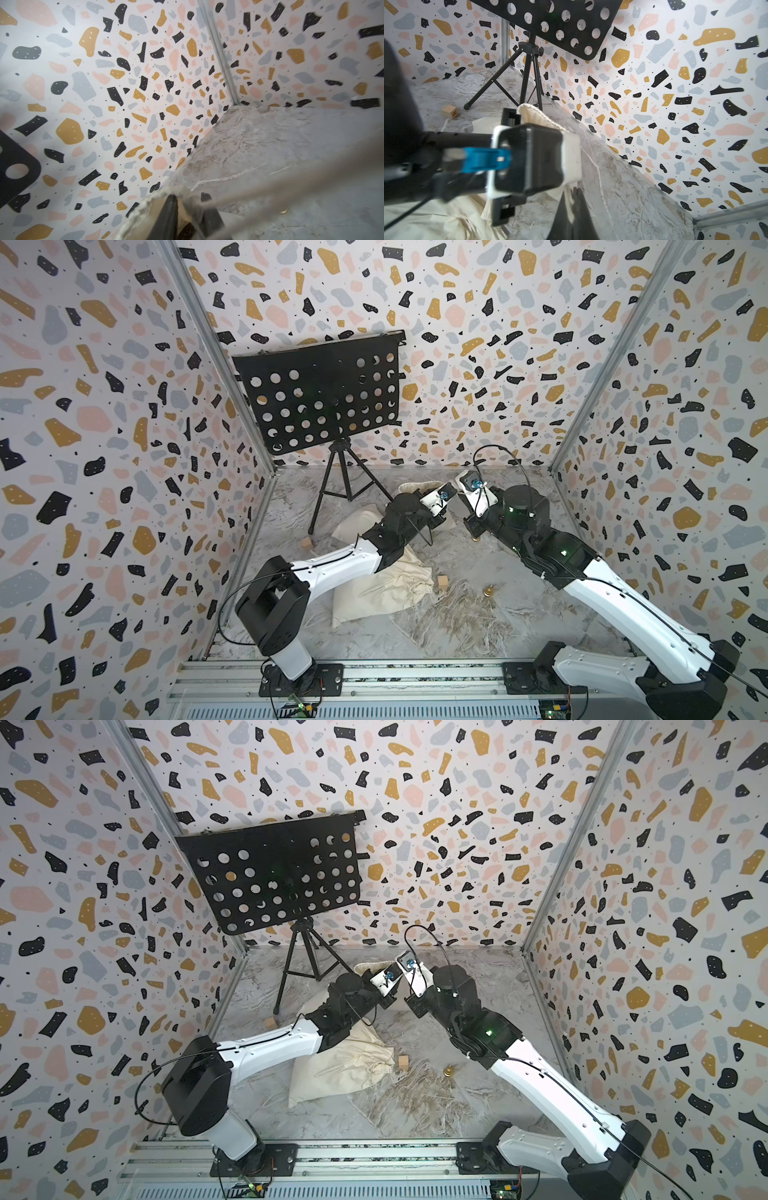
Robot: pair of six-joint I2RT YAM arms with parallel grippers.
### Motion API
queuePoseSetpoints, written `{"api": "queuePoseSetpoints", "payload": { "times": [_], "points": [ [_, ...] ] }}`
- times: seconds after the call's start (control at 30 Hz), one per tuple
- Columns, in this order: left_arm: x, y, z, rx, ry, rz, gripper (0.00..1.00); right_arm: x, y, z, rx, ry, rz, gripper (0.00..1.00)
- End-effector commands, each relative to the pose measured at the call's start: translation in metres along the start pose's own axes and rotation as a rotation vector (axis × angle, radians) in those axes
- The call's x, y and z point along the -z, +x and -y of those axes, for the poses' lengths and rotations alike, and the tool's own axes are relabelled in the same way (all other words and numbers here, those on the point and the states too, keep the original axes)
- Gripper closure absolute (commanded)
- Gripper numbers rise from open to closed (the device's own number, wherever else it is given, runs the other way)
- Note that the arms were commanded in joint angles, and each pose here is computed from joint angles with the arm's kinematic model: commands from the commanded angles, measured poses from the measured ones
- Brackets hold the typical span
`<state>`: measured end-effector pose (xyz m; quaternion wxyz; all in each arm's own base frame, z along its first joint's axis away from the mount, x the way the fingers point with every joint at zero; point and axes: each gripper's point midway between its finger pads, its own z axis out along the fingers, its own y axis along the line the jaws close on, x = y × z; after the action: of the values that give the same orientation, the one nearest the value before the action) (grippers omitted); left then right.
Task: Close the soil bag
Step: Frap the soil bag at the center of the board.
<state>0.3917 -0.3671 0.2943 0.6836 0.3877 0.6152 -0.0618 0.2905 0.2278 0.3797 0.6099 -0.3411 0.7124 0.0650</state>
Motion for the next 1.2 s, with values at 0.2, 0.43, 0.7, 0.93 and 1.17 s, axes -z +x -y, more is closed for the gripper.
{"api": "queuePoseSetpoints", "payload": {
  "times": [0.2,0.43,0.7,0.93,1.17],
  "points": [
    [-0.025,0.078,-0.059,-0.085,-0.351,-0.331,0.81,0.116,-0.07,0.069,-0.06,0.237,0.302,1.0],
    [-0.011,0.124,-0.113,0.062,-0.439,-0.456,0.81,0.144,-0.07,0.088,-0.072,0.339,0.342,1.0],
    [0.015,0.074,-0.043,0.306,0.009,-0.248,0.54,0.027,-0.063,0.047,-0.045,0.15,0.189,1.0],
    [0.071,0.026,-0.036,0.335,0.123,-0.085,0.31,-0.016,-0.068,0.01,-0.084,-0.056,0.162,1.0],
    [0.119,-0.026,-0.026,0.278,0.244,0.086,0.26,-0.007,-0.069,-0.001,-0.092,-0.133,0.146,1.0]
  ]
}}
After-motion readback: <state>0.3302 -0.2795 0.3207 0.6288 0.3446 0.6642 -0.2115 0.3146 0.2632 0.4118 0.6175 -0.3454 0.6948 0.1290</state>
